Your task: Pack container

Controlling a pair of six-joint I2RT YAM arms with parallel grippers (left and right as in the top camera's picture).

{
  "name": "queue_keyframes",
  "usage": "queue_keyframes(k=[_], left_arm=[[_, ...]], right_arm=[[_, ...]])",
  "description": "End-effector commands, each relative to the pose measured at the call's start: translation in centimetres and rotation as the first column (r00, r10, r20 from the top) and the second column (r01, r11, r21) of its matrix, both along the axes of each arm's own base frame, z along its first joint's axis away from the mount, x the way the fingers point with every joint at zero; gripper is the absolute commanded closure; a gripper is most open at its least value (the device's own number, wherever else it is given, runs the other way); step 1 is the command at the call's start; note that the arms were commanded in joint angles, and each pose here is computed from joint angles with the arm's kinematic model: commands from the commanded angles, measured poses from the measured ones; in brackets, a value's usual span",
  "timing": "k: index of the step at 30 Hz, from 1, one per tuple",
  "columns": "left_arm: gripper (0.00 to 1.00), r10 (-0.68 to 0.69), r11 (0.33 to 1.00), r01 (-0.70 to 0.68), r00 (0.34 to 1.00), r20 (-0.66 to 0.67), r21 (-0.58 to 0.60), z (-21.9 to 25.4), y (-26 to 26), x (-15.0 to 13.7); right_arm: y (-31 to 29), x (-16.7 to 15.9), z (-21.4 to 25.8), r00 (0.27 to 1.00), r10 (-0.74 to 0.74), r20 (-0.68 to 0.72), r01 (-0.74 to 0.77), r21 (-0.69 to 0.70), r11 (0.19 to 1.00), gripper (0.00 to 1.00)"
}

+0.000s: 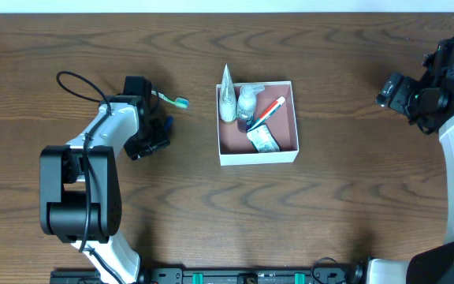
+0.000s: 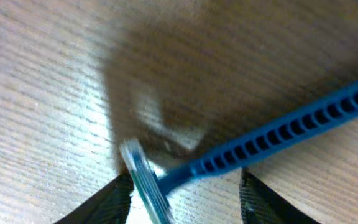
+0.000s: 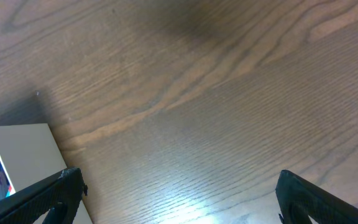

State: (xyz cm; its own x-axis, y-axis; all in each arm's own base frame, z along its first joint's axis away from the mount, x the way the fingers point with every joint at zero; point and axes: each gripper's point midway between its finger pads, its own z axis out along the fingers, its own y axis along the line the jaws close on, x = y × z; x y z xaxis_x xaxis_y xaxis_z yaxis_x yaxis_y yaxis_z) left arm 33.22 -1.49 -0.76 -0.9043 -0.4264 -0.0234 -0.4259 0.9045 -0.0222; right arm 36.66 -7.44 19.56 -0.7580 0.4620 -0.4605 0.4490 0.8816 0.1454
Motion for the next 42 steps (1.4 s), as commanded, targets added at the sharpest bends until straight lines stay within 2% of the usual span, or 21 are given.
queue_keyframes(k=[1, 10, 17, 22, 26, 34, 42], left_arm=[[0.46, -0.02, 1.0, 0.02, 0.99, -0.141, 0.0, -3.6, 0.1, -3.5], [0.5, -0.031, 1.0, 0.031, 0.999, 0.01, -0.002, -3.8, 0.0, 0.3], [0.5, -0.068, 0.998, 0.068, 0.997, 0.02, -0.008, -3.8, -0.2, 0.5], [0.5, -0.061, 0.985, 0.064, 0.998, 0.027, -0.158, -3.3, -2.7, 0.4], [0.5, -0.065, 0.957, 0.083, 0.995, 0.074, -0.277, -1.6, -4.9, 1.5], [0.5, -0.168, 0.943, 0.221, 0.962, 0.217, -0.25, 2.7, -6.2, 2.8], [0.5, -0.314, 0.906, 0.396, 0.866, 0.39, -0.151, 8.2, -6.9, 3.7]], right_arm=[[-0.3, -0.1, -0.2, 1.0, -0.012, -0.006, 0.012, -0.007, 1.0, 0.01], [-0.3, -0.1, -0.2, 1.0, -0.011, -0.006, 0.011, -0.007, 1.0, 0.01], [-0.3, -0.1, -0.2, 1.0, -0.011, -0.006, 0.011, -0.007, 1.0, 0.01], [-0.3, -0.1, -0.2, 1.0, -0.012, -0.006, 0.012, -0.007, 1.0, 0.01], [-0.3, -0.1, -0.2, 1.0, -0.012, -0.007, 0.012, -0.007, 1.0, 0.01], [-0.3, -0.1, -0.2, 1.0, -0.012, -0.006, 0.012, -0.007, 1.0, 0.01], [-0.3, -0.1, -0.2, 1.0, -0.012, -0.006, 0.012, -0.007, 1.0, 0.01]])
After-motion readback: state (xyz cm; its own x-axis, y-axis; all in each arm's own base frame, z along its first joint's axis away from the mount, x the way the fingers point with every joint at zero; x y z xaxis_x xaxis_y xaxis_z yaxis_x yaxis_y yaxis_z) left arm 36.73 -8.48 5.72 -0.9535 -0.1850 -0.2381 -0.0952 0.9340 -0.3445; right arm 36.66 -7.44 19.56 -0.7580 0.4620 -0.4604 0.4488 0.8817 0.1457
